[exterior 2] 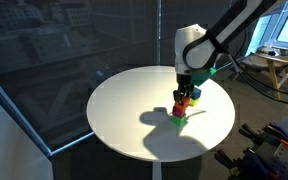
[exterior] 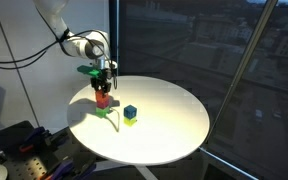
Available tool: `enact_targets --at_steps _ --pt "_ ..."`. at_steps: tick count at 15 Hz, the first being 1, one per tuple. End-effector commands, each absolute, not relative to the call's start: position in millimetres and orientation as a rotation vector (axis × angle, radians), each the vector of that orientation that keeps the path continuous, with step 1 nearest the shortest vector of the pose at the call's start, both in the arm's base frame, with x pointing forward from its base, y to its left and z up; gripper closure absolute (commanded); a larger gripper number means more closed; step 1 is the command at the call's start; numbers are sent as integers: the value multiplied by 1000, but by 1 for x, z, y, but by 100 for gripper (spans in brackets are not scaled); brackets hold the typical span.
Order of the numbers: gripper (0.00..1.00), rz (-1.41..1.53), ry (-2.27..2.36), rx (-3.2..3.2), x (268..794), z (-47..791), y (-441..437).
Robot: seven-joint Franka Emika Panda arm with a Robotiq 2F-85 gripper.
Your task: Put the orange block on the blue block
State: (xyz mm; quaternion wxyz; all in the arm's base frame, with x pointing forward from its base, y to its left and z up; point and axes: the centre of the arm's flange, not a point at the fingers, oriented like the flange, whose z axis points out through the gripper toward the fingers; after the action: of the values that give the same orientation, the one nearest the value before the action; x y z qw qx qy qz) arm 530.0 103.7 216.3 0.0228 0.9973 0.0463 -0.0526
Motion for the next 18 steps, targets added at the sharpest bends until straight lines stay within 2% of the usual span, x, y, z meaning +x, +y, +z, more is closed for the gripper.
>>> enact_targets --at_steps 1,18 --pt "72 -153 110 3070 532 237 104" --pt "73 -149 -278 3056 535 294 40"
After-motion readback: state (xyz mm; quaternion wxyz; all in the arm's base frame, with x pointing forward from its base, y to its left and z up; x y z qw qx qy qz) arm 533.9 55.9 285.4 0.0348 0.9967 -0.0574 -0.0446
